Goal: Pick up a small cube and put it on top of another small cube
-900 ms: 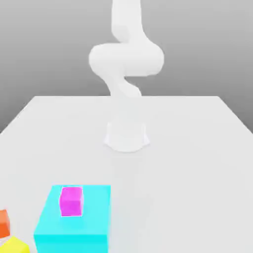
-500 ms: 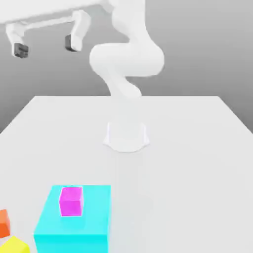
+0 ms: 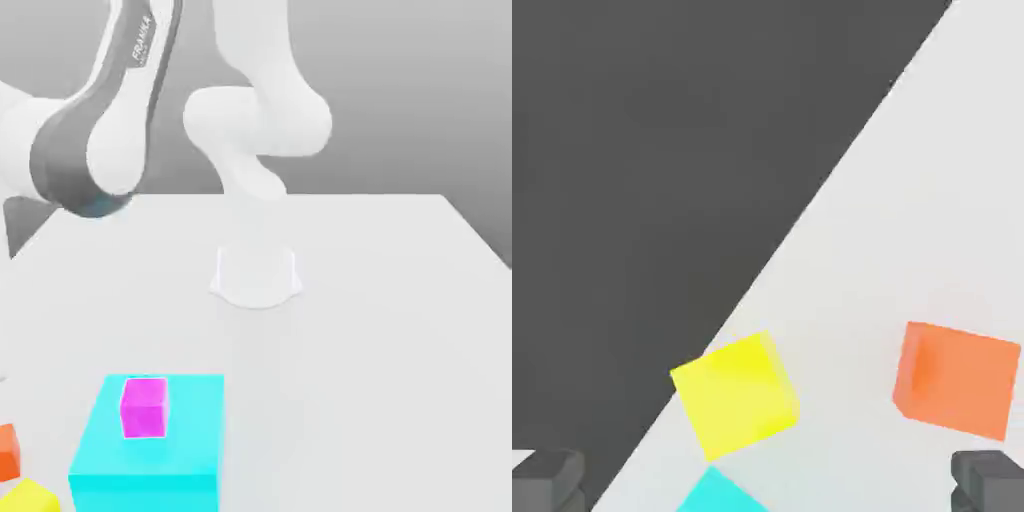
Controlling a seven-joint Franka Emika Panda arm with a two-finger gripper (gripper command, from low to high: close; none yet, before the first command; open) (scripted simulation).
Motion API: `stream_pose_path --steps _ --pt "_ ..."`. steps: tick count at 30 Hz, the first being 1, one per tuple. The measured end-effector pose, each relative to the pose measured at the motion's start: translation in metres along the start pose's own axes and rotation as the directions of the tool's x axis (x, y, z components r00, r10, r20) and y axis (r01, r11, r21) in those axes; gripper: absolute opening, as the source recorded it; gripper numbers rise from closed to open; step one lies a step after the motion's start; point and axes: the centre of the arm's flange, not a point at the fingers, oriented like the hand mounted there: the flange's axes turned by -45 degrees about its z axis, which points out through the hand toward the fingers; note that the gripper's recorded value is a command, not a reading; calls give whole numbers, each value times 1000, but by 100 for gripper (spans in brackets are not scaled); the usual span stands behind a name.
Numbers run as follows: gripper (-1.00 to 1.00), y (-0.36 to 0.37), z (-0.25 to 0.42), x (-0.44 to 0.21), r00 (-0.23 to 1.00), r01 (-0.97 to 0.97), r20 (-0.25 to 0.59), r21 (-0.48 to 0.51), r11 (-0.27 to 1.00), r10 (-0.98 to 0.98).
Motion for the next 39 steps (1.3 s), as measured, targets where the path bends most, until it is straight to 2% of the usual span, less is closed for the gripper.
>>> stream_pose_path --steps 3,6,7,14,18,25,32,36,37,39 --pt "0 32 49 6 995 -90 36 -53 995 92" --pt "0 41 94 6 993 -106 41 -65 992 109" --pt "-100 42 108 5 993 -108 42 -66 992 111" --pt "-100 43 112 4 993 -109 42 -66 992 112" --pt "-100 40 64 6 993 -108 42 -65 992 111" --pt "-100 -22 -9 -58 978 198 76 -25 980 -195" --pt "-100 -68 -71 -148 842 536 78 -15 844 -534" --pt "-100 -65 -31 -157 823 565 76 -19 825 -562" --pt "100 -64 -20 -158 823 566 76 -20 824 -563" --pt "100 -65 -20 -159 821 568 76 -19 823 -565"
